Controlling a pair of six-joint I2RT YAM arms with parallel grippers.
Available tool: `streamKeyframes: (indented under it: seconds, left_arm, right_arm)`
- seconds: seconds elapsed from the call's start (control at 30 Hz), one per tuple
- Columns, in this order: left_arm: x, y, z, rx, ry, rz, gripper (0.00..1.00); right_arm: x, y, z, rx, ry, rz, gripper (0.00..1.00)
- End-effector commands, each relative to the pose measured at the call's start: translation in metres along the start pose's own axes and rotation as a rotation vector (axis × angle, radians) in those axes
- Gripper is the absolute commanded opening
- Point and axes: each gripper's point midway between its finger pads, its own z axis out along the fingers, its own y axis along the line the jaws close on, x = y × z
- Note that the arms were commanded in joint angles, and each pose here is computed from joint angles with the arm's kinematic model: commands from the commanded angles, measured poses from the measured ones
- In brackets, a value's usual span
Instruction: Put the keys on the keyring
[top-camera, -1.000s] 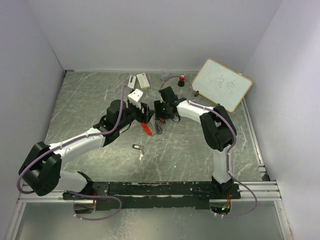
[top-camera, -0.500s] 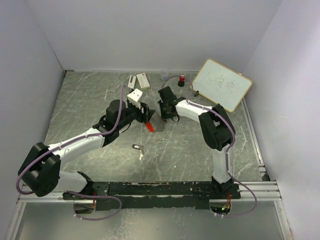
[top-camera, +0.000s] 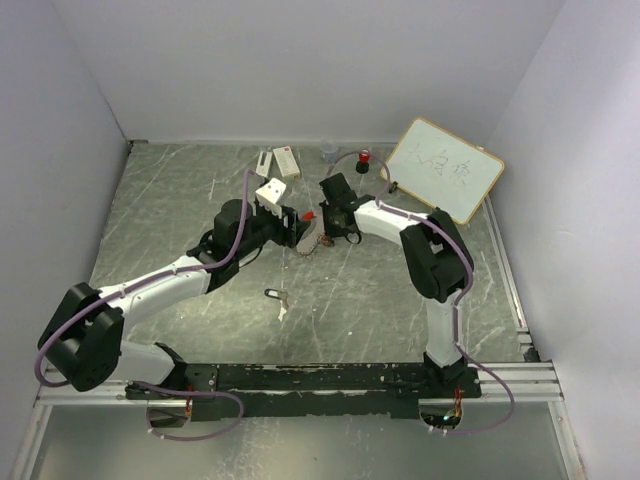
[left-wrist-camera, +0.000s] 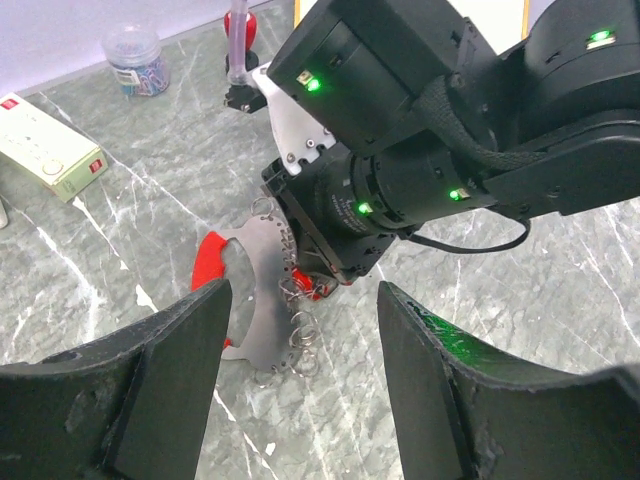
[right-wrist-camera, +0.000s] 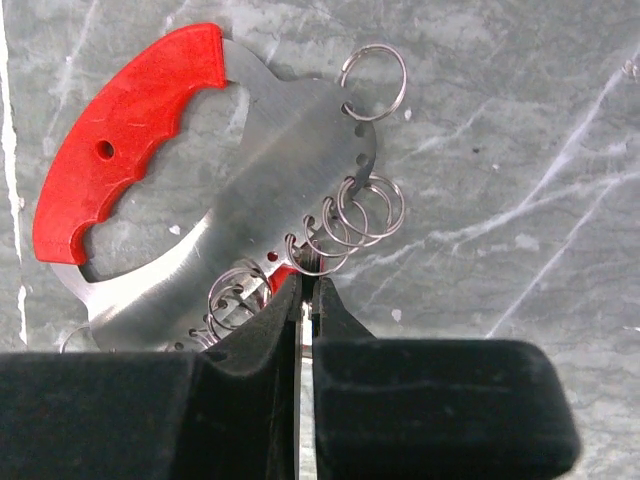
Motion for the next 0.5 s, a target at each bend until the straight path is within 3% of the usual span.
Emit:
streamKeyframes:
  seconds: [0.0,0.23,0.47]
  left_arm:
    - [-0.006,0.002,0.006,-0.001,-0.011,0.004,0.71]
    - [0.012,0.004,0.015,0.000,0.018,-0.009,0.67]
    - [0.027,-0.015,0.031,0.135,0.023,0.022,0.67]
  right_arm:
    - [0.009,-0.013,-0.015,0.042,0.014,-0.002,0.00]
    - [-0.014,-0.013,-0.057,0.029,-0.094,0.013,0.00]
    - [-0.015,-0.013,-0.069,0.018,-0.108,0.019,0.00]
